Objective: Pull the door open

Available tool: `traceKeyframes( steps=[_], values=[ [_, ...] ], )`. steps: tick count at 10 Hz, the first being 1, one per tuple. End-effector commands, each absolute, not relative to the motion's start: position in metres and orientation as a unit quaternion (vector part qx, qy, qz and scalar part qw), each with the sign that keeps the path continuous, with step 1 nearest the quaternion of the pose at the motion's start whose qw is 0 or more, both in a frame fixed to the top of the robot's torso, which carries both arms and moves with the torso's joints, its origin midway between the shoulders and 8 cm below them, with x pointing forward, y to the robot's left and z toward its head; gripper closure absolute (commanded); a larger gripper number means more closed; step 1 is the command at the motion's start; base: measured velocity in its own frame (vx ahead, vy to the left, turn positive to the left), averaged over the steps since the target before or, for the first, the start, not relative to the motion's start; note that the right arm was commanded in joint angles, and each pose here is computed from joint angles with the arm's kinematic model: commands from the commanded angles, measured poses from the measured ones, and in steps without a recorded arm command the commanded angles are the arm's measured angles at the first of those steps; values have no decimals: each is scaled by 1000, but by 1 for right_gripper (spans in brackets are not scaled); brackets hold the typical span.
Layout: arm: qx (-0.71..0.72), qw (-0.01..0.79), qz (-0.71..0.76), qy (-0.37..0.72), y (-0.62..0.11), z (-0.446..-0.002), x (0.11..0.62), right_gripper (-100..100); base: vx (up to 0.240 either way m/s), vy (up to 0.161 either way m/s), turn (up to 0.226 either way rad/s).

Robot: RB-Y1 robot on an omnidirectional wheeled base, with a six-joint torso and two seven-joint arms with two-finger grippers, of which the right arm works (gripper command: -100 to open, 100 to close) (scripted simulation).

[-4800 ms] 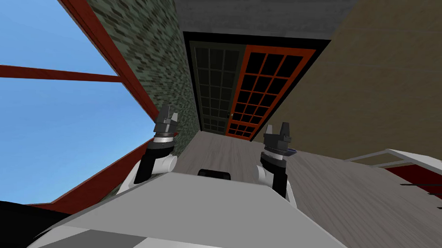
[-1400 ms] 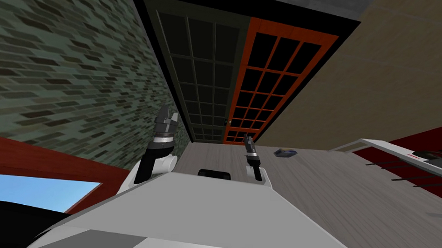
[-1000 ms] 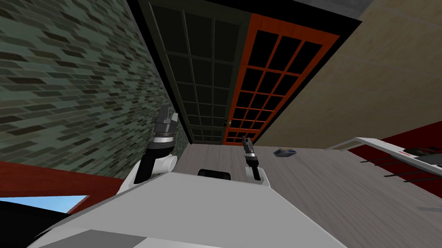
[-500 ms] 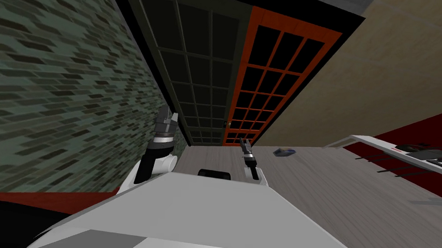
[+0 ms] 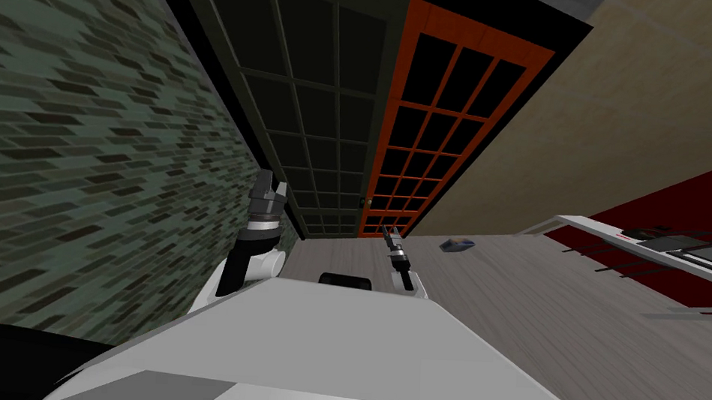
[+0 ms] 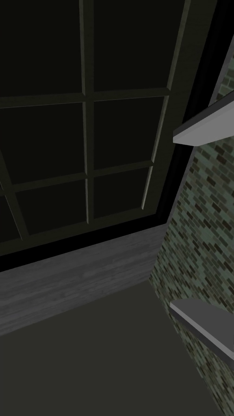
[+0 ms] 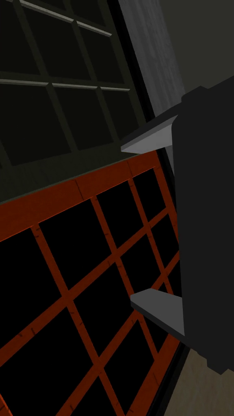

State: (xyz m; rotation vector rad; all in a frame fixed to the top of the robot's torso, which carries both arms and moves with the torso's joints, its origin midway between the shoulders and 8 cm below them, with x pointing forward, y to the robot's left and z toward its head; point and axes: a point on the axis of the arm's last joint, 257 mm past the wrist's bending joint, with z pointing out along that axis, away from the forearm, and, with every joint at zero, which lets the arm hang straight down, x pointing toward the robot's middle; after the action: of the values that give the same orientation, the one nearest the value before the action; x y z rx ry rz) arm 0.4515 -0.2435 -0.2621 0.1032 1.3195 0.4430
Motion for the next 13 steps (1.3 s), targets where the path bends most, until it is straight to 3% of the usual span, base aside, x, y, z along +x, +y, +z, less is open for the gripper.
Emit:
traceKeyframes(
  steps=[1, 13],
  values=[
    [36, 763, 194, 616, -241, -272, 453, -100, 84, 38, -54],
    [-43, 730, 138, 668, -214, -345, 447, -100, 100, 37, -60]
  ],
)
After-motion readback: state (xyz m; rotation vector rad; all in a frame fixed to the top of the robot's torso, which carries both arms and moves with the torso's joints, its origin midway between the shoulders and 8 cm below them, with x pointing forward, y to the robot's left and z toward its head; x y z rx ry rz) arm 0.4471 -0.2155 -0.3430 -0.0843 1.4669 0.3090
